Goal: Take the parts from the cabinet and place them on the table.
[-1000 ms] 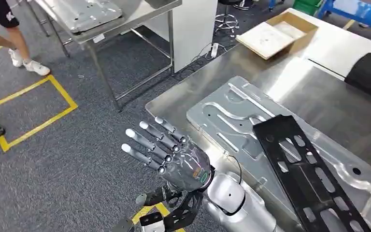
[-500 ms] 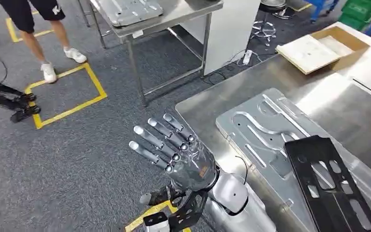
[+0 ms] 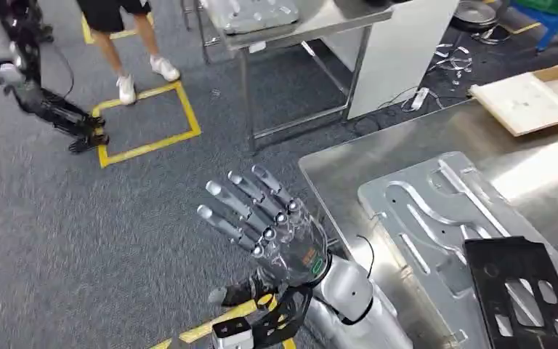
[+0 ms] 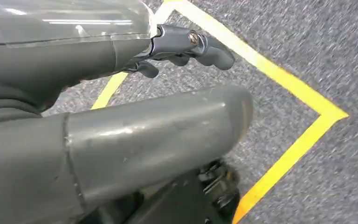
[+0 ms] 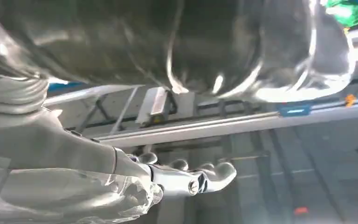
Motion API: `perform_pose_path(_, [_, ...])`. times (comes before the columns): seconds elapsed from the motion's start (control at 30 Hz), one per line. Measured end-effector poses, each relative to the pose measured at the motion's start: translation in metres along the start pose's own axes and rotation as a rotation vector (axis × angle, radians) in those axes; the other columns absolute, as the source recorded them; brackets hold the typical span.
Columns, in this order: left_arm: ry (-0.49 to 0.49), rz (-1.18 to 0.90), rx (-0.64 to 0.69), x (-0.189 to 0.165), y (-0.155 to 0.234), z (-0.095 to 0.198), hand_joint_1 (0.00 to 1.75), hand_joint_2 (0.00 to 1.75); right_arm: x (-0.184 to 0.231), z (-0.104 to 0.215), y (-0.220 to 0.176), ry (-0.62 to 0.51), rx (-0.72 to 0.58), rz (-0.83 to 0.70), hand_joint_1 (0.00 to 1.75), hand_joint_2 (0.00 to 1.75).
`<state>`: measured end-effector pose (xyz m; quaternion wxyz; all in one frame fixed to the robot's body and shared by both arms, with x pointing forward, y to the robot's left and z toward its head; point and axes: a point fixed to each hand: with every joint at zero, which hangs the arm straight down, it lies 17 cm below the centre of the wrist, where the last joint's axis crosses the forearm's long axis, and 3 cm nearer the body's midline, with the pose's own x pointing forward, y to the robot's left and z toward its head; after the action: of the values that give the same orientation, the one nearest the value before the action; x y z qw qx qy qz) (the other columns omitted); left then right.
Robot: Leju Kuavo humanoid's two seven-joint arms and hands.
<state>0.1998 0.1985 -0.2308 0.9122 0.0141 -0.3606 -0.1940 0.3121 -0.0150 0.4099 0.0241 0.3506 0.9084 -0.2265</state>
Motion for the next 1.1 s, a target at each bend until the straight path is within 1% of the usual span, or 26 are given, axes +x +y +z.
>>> perform_pose_path(0.23, [-0.011, -0.005, -0.001, 0.008, 0.001, -0.004, 0.00, 0.00, -0.002, 0.000, -0.002, 0.007, 0.000, 0.017, 0.00, 0.00])
perform_pose_path(0.7, [0.000, -0.024, -0.016, 0.008, -0.004, -0.004, 0.00, 0.00, -0.004, -0.002, -0.004, 0.007, -0.002, 0.035, 0.00, 0.00])
perform_pose_path(1.0, [-0.024, -0.039, -0.014, 0.011, -0.002, -0.004, 0.00, 0.00, 0.003, 0.003, -0.004, 0.004, -0.002, -0.001, 0.00, 0.00])
perform_pose_path(1.1, [-0.015, -0.029, -0.007, 0.003, -0.002, 0.000, 0.00, 0.00, 0.007, 0.004, -0.004, 0.001, -0.008, -0.020, 0.00, 0.00])
